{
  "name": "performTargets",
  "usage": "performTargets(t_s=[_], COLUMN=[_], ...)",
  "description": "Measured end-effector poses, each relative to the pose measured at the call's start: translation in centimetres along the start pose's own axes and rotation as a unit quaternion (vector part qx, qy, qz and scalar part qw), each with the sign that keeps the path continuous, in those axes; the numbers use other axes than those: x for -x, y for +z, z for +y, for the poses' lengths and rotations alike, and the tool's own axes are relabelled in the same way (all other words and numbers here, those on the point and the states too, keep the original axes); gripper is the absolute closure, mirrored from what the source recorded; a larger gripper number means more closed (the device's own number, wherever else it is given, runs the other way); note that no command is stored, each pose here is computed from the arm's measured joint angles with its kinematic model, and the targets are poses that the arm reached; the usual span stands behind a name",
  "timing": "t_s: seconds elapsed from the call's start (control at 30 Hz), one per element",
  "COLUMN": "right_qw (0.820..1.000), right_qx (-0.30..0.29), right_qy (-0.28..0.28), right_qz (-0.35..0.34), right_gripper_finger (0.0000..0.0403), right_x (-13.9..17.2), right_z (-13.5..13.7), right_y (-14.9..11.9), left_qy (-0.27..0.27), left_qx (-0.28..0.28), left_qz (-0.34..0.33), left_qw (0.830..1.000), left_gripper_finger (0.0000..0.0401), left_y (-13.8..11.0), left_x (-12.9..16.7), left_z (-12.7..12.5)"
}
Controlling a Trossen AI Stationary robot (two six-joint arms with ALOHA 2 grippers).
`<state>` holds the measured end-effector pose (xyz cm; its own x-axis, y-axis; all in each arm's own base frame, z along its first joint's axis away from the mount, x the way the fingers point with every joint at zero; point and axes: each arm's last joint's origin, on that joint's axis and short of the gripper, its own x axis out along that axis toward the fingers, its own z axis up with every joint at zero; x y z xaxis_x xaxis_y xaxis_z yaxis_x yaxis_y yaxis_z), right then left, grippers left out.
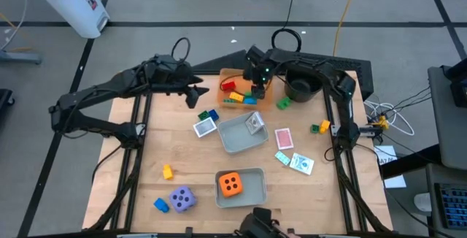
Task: Pick & Place Toys
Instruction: Put the yellow game piece into the orange bin
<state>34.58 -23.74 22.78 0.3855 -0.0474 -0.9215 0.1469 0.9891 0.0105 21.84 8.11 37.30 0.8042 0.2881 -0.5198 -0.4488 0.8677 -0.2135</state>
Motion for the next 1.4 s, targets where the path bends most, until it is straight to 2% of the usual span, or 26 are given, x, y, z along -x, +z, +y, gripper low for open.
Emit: performTargets(t_s=[0.13, 0.27, 0.47, 0.63, 0.77, 0.87, 1.0, 1.07, 1.17, 1.33, 1.4], right_qw=[0.997, 0.984, 0.952, 0.923, 0.895, 0.865, 0.828, 0.812, 0.801, 0.797, 0.795], right_qx=[-0.036, -0.077, -0.144, -0.124, -0.083, -0.07, -0.084, -0.087, -0.087, -0.077, -0.071], right_qy=[-0.009, 0.055, 0.131, 0.169, 0.189, 0.21, 0.247, 0.26, 0.272, 0.292, 0.3], right_qz=[-0.062, -0.152, -0.237, -0.321, -0.395, -0.45, -0.496, -0.514, -0.526, -0.523, -0.523], right_gripper_finger=[0.0185, 0.0187, 0.0189, 0.019, 0.0191, 0.0191, 0.019, 0.0191, 0.0192, 0.0192, 0.0193], right_x=[2.7, 4.6, 4.6, 4.1, 3.7, 4.2, 5.2, 5.9, 6.9, 8.1, 8.4], right_z=[0.3, 0.9, 3.6, 7.6, 10.4, 12.0, 13.3, 13.8, 14.4, 16.0, 16.6], right_y=[0.8, 1.6, 1.3, 0.7, -0.3, -1.0, -2.4, -3.1, -4.1, -5.1, -5.5], left_qy=[0.001, -0.007, 0.023, 0.063, 0.102, 0.138, 0.181, 0.202, 0.225, 0.231, 0.228], left_qx=[0.023, 0.052, 0.128, 0.222, 0.28, 0.328, 0.397, 0.437, 0.494, 0.561, 0.569], left_qz=[0.054, 0.155, 0.299, 0.343, 0.363, 0.371, 0.366, 0.364, 0.36, 0.373, 0.382], left_qw=[0.998, 0.986, 0.945, 0.91, 0.883, 0.858, 0.822, 0.797, 0.759, 0.702, 0.692], left_gripper_finger=[0.0146, 0.0146, 0.0146, 0.0146, 0.0146, 0.0146, 0.0146, 0.0146, 0.0146, 0.0146, 0.0146], left_y=[-1.2, -3.2, -6.2, -8.3, -10.4, -12.3, -15.2, -16.8, -19.1, -22.2, -23.2], left_x=[0.8, 1.7, 2.9, 2.8, 2.8, 3.0, 2.9, 2.9, 2.9, 2.7, 2.5], left_z=[0.1, -0.3, -1.7, -3.4, -5.0, -6.3, -7.7, -8.2, -8.9, -9.8, -10.1])
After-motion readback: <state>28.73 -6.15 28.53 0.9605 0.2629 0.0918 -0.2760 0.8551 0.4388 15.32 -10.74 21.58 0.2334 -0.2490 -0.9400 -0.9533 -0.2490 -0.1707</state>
